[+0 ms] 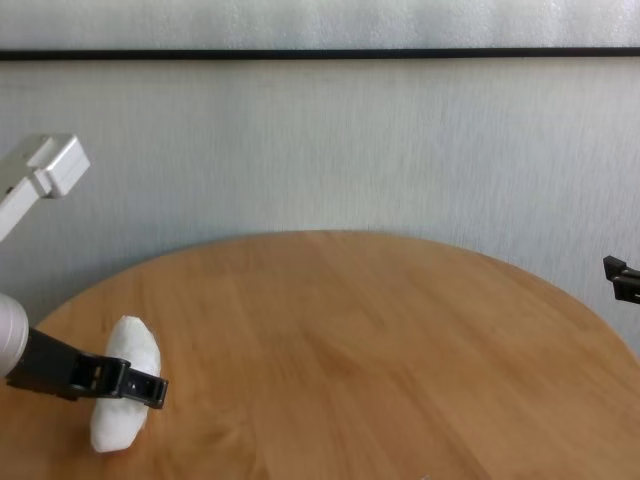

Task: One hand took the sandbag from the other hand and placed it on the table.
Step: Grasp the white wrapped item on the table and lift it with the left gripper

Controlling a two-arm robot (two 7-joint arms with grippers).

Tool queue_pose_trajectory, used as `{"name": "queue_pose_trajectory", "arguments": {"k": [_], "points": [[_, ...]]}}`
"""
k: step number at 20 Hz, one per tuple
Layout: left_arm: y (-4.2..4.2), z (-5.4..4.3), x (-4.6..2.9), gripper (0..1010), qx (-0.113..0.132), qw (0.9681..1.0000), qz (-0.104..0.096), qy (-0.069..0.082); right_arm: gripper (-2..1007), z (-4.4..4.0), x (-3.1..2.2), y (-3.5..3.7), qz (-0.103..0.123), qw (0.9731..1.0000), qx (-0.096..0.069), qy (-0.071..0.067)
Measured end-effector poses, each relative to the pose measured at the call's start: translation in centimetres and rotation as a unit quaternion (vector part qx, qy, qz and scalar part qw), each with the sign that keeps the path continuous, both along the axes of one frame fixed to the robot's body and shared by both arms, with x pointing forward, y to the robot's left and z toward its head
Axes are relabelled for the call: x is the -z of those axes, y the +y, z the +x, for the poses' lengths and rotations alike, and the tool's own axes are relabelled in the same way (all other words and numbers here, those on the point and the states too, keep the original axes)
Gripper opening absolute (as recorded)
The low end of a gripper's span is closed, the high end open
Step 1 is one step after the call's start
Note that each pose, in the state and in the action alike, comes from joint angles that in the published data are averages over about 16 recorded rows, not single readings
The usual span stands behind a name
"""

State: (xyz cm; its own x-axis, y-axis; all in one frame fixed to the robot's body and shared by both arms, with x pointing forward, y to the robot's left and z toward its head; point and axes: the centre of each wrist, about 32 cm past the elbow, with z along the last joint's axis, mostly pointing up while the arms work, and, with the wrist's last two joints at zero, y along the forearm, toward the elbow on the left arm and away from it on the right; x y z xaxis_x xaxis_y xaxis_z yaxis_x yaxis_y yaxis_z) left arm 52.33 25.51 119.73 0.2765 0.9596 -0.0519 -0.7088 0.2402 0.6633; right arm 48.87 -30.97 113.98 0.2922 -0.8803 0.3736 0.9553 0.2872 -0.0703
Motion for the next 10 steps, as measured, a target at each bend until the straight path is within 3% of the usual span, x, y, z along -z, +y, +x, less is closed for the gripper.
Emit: {"name": "queue_pose_trajectory", "arguments": {"k": [10], "points": [[0.27, 0.29, 0.20, 1002, -0.001, 1.0000, -0.004, 0.002, 1001, 0.00, 0.00, 0.00, 0.000, 1.0000, 0.000, 0.000]]}}
